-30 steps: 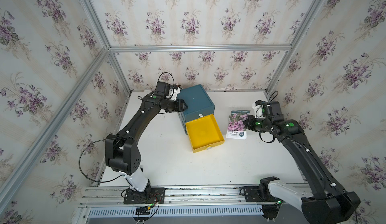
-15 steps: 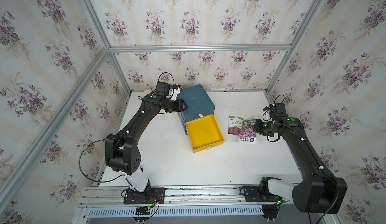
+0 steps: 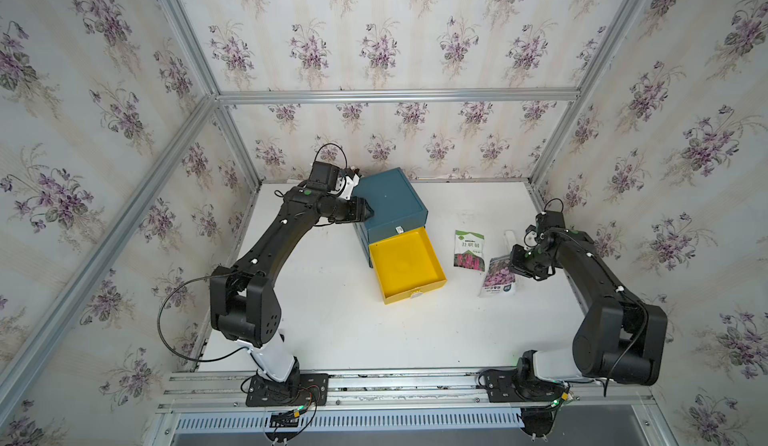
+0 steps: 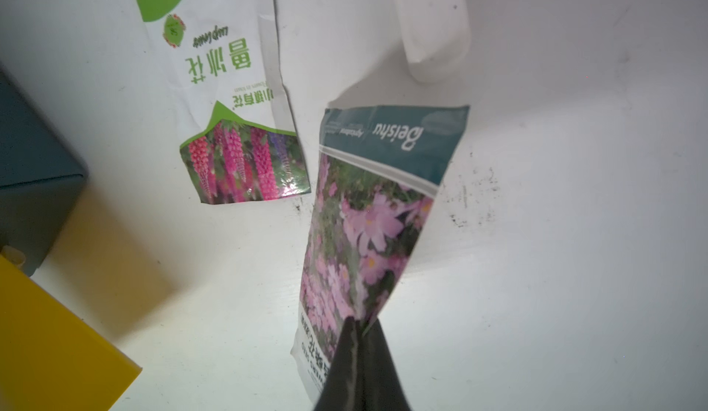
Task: Take the seed bags out of the drawer
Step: Place the seed packet at the center of the board, then close the drawer in the storage box.
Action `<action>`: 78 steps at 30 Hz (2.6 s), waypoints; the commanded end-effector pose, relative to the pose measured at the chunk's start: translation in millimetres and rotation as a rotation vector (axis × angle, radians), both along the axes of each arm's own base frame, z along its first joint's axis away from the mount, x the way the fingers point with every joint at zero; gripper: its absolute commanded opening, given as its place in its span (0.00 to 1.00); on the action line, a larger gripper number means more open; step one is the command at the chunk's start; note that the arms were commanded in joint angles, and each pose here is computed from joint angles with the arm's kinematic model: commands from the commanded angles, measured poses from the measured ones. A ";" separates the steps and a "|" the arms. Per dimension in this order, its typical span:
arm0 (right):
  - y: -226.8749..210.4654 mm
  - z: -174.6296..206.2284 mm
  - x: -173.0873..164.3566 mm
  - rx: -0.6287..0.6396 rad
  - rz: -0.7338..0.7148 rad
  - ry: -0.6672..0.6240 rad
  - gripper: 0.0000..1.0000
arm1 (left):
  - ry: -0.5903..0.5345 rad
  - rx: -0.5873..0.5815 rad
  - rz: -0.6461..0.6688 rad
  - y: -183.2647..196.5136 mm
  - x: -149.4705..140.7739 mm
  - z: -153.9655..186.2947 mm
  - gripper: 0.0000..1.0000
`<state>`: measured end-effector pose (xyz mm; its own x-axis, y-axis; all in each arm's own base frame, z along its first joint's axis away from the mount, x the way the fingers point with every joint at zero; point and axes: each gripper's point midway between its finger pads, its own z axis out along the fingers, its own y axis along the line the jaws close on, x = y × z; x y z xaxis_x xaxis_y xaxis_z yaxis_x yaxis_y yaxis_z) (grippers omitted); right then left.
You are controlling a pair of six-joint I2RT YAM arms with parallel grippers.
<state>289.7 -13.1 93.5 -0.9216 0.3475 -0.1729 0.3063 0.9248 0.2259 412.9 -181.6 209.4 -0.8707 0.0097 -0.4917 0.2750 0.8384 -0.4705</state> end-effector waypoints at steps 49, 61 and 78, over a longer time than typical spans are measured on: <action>145.5 80.8 -31.0 0.058 0.334 -0.238 0.73 | 0.203 0.170 -0.004 29.4 -34.8 -43.4 0.61; 217.6 92.4 -94.2 0.215 0.535 -0.297 0.74 | 0.208 0.167 -0.001 29.4 -36.7 -42.7 0.61; 273.7 37.9 -121.2 0.189 0.600 -0.448 0.64 | 0.215 0.164 0.007 29.5 -37.5 -44.1 0.61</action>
